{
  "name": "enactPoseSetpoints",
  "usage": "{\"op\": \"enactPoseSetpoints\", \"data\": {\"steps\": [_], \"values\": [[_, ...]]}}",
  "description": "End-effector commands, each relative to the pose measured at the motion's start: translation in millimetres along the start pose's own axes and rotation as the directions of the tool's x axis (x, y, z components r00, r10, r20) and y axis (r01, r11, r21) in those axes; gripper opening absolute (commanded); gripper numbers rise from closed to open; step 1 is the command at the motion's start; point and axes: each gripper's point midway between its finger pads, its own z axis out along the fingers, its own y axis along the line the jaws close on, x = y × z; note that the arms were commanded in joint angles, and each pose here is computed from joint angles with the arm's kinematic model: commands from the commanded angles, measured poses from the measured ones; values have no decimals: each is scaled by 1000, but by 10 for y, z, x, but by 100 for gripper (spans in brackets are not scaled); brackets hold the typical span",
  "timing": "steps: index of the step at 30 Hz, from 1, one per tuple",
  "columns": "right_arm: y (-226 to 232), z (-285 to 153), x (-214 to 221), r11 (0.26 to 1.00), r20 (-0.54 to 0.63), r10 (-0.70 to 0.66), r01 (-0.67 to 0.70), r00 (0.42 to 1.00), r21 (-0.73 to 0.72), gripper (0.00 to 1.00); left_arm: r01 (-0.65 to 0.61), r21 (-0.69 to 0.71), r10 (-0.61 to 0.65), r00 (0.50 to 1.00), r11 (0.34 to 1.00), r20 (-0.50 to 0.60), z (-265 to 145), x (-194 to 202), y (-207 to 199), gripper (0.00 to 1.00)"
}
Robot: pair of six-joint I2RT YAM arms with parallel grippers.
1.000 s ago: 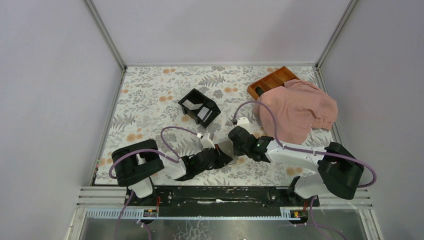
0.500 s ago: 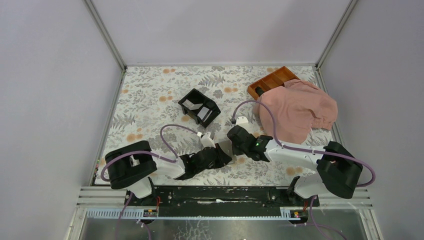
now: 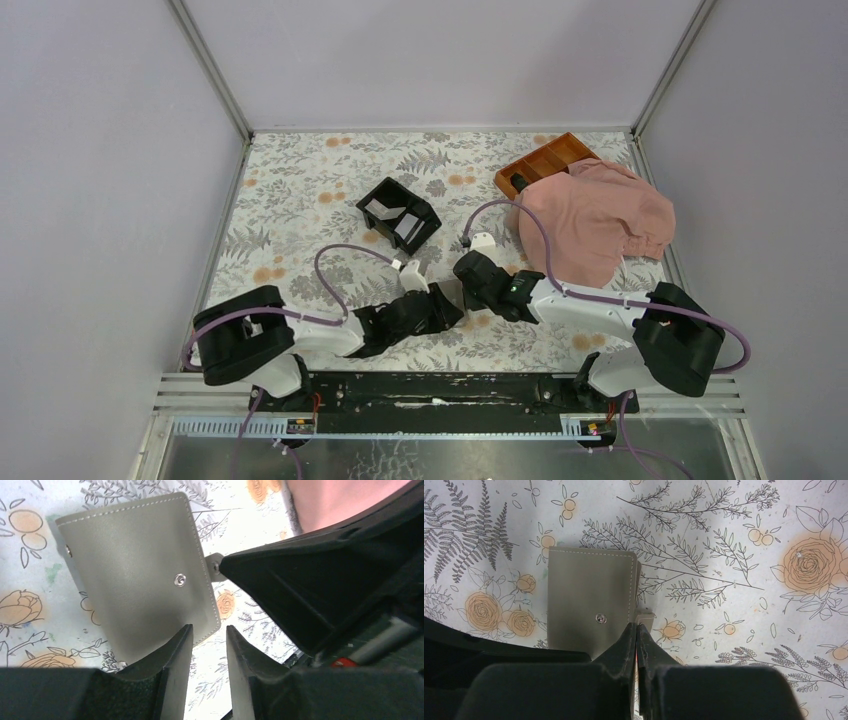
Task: Put the credit cards into the card holder
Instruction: Close the card holder at the center of the board.
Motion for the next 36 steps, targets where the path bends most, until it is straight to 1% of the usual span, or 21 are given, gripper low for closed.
{"op": "enactPoseSetpoints", "data": {"steps": [1, 6, 9, 12, 17, 20, 26, 33, 36], "values": [[79, -29, -141, 1000, 40, -7, 7, 999, -5, 3, -21, 43, 18, 998, 999, 66, -64, -185, -173, 39], [88, -38, -155, 1000, 43, -7, 7, 999, -8, 3, -9, 86, 1, 995, 996, 101, -163, -295, -284, 40], [99, -43, -159, 1000, 44, -10, 11, 999, -10, 2, -10, 71, 0, 991, 997, 134, -233, -366, -240, 40], [105, -53, -172, 1000, 47, -11, 11, 999, -10, 2, -7, 23, 3, 984, 1000, 180, -328, -445, -73, 42], [101, -82, -192, 1000, 51, -18, 18, 999, -5, 2, -14, -98, 36, 972, 995, 232, -441, -494, 366, 42], [112, -101, -209, 1000, 55, -21, 22, 998, -6, 2, -12, -117, 39, 971, 993, 234, -456, -460, 532, 40], [140, -129, -238, 999, 56, -35, 35, 998, 3, 2, -70, -134, 98, 973, 988, 208, -348, -407, 548, 38], [159, -121, -233, 999, 43, -50, 50, 998, 9, 2, -116, -137, 141, 971, 984, 191, -221, -388, 487, 44], [181, -103, -221, 998, 34, -56, 56, 998, 8, 1, -128, -131, 151, 971, 983, 184, -180, -375, 457, 44]]}}
